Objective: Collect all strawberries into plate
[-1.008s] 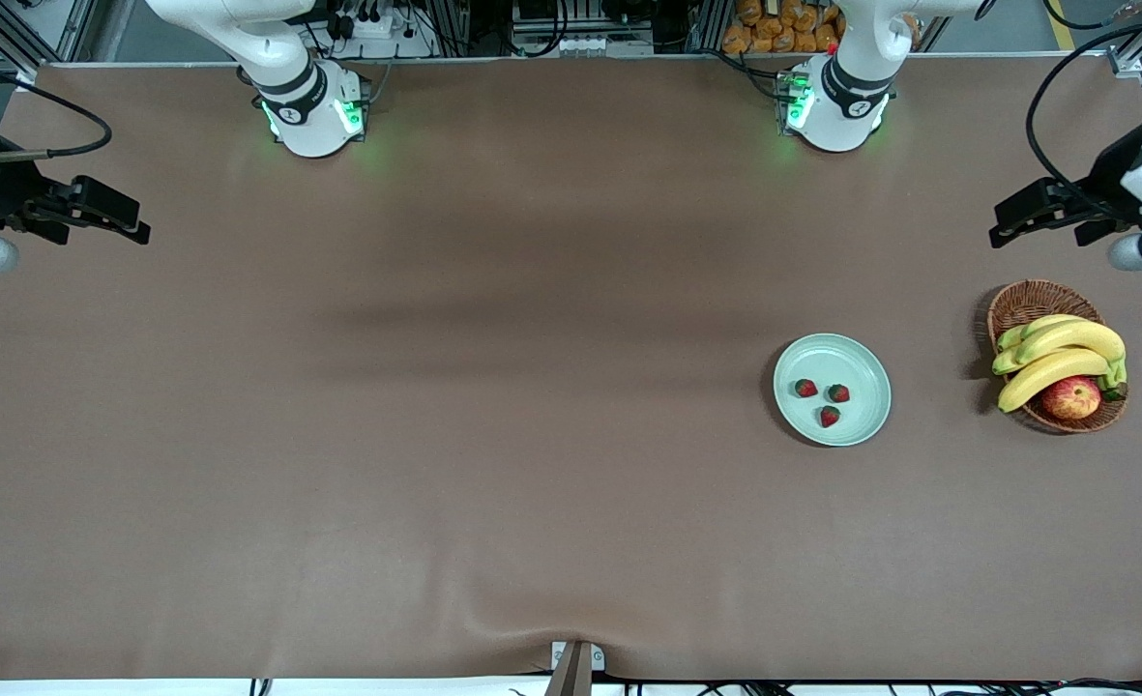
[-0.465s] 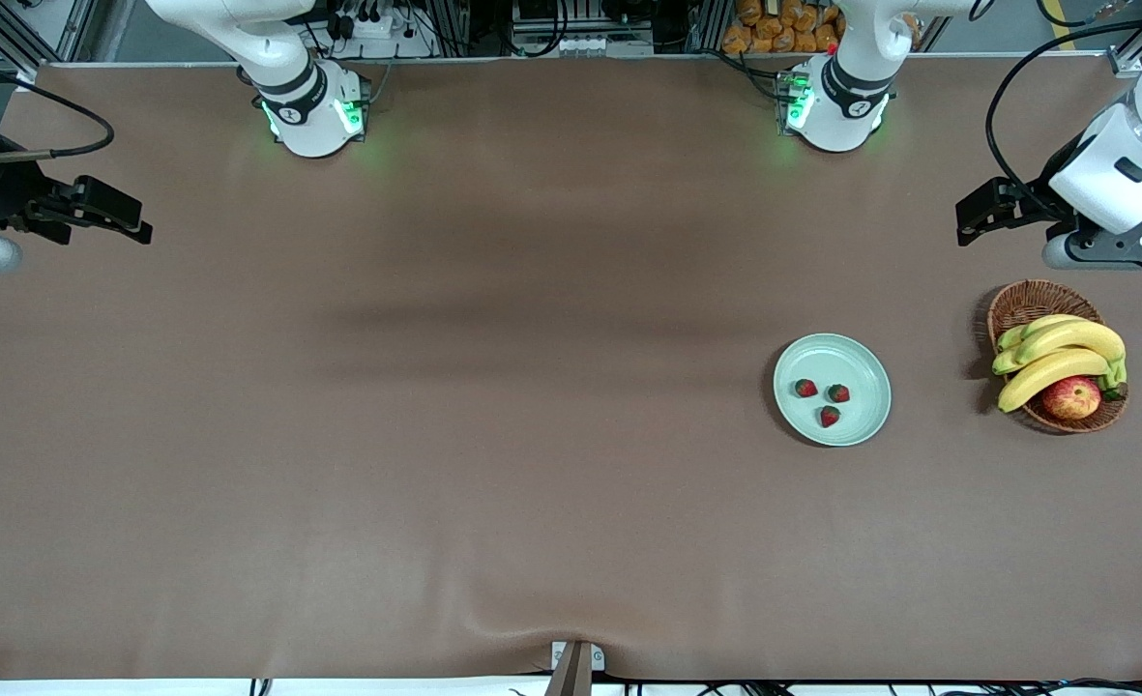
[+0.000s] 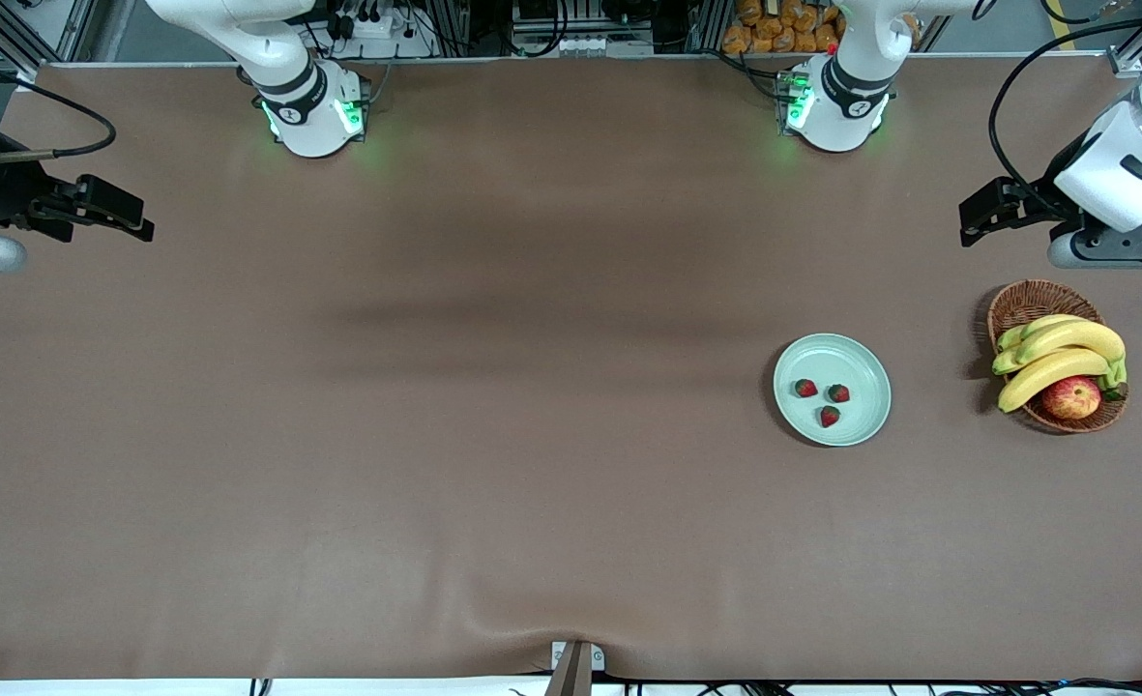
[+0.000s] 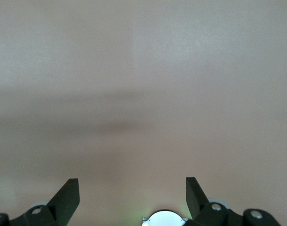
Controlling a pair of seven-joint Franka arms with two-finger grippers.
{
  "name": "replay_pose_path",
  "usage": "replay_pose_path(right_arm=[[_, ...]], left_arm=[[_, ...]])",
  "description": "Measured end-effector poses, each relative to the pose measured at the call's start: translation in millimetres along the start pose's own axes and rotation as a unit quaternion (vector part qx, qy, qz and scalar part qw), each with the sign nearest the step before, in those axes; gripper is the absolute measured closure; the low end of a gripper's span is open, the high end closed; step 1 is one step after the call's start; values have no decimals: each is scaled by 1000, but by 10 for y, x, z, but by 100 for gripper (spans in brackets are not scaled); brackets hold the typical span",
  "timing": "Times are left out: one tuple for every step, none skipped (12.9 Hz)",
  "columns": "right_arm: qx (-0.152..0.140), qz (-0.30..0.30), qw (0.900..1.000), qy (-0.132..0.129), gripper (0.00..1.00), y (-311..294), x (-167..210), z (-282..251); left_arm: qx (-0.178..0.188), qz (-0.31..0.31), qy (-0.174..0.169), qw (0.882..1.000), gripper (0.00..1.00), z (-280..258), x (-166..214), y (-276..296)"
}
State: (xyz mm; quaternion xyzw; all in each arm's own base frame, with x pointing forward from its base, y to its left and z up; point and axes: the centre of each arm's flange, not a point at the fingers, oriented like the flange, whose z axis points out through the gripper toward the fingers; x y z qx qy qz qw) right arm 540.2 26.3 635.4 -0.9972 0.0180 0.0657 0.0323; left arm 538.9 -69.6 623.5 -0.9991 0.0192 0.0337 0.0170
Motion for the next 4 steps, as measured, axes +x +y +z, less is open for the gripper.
replay_pose_path(right_arm=[[0, 0, 1000, 0, 0, 0, 0, 0], [0, 0, 1000, 0, 0, 0, 0, 0], [0, 0, 1000, 0, 0, 0, 0, 0], [0, 0, 1000, 0, 0, 0, 0, 0]], left_arm=[[0, -1, 0, 1000, 0, 0, 1, -8], [0, -1, 0, 1000, 0, 0, 1, -14], [0, -2, 0, 1000, 0, 0, 1, -18], [0, -2, 0, 1000, 0, -1, 1, -21]])
